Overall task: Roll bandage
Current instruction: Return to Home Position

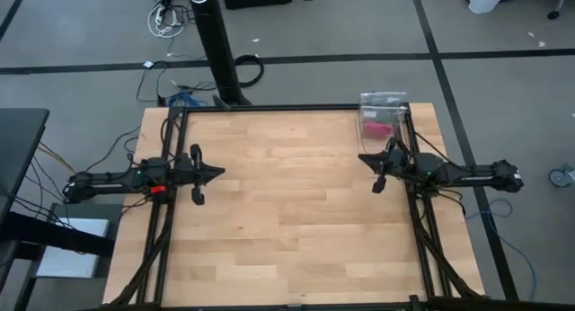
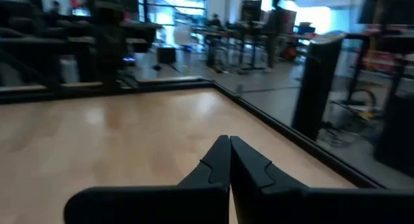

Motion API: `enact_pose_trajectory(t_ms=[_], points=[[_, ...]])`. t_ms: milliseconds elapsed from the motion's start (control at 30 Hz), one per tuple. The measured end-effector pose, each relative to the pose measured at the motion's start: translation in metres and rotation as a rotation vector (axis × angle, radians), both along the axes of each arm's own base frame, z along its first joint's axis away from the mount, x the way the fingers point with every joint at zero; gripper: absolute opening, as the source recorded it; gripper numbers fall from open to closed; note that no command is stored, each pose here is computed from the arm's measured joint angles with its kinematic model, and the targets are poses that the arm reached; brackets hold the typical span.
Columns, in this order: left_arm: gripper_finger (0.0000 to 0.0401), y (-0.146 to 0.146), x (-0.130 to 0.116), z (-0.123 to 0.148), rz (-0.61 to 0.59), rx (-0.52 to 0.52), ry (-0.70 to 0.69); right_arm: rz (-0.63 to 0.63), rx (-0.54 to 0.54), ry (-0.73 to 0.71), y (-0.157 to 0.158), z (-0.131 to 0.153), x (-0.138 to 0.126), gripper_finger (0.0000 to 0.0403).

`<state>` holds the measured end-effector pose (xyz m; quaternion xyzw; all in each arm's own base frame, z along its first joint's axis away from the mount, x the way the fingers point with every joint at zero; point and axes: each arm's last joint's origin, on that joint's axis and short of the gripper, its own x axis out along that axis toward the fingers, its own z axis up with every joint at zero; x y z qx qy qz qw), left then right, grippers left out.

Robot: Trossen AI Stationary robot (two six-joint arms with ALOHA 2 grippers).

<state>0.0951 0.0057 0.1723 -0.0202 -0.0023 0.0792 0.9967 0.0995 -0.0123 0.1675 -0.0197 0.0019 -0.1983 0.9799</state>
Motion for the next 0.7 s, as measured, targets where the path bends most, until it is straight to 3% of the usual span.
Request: enact_pose_trajectory(t_ms=[333,700], points=[[0.0006,0.0002,-0.0005,-0.0007,0.007,0.014,0.026,-0.066,-0.006,0.009,-0.0018,-0.0006,-0.0001,0.0],[0.0014,-0.0002,-0.0005,-0.0011,-0.007,0.008,0.03,-0.067,-0.082,0.047,-0.0018,-0.001,0.0,0.0018]])
